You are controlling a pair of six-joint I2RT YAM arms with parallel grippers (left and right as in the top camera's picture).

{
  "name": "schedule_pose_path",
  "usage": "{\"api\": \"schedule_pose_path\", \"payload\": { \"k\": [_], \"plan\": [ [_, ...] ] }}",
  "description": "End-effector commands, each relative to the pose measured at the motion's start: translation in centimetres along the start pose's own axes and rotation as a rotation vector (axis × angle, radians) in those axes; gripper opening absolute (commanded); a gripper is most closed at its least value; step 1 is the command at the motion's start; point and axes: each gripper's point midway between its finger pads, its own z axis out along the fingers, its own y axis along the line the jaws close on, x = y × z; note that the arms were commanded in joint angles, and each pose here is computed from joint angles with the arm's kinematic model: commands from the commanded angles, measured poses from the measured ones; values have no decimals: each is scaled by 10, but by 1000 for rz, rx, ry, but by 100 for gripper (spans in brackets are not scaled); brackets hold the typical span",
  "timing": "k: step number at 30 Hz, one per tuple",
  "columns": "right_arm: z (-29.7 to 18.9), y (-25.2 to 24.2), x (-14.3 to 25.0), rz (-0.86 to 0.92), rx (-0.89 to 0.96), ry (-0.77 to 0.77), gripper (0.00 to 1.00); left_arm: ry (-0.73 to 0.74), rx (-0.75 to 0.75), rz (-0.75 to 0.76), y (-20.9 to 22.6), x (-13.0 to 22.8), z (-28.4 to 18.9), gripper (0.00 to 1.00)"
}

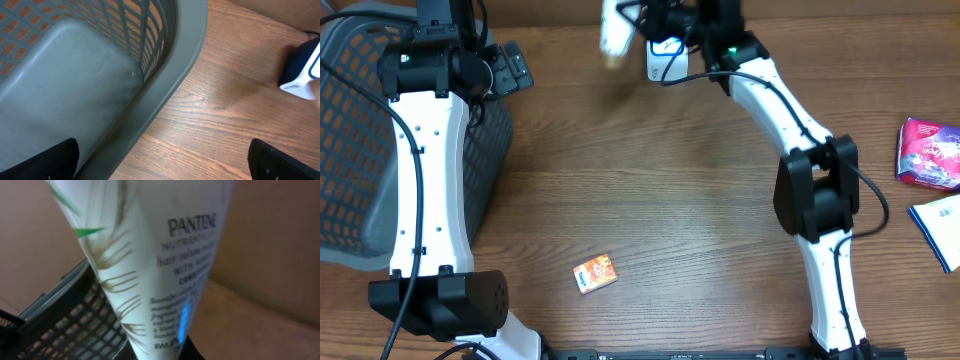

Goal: Scan the item barcode
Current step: 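Hold the tube in front of the white scanner with the right gripper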

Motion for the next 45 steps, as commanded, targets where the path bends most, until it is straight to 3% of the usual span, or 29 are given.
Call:
{"api": "schedule_pose_path", "payload": {
  "k": [1, 7, 24, 36, 39, 45],
  "plan": [
    [-12, -41, 6, 193, -86, -66, 4, 15, 0, 3, -1, 2, 5, 100],
    [-21, -79, 14, 285, -125, -211, 4, 15, 0, 3, -1, 2, 5, 100],
    [-43, -126, 9, 283, 11, -255, 4, 15, 0, 4, -1, 2, 5, 100],
    [-48, -132, 1, 237, 42, -298, 4, 15, 0, 3, -1, 2, 5, 100],
    [-47, -115, 0, 198, -29, -274, 4, 15, 0, 3, -1, 2, 5, 100],
    [-64, -18, -43, 31, -344, -249, 4, 15, 0, 3, -1, 2, 5, 100]
  ]
}}
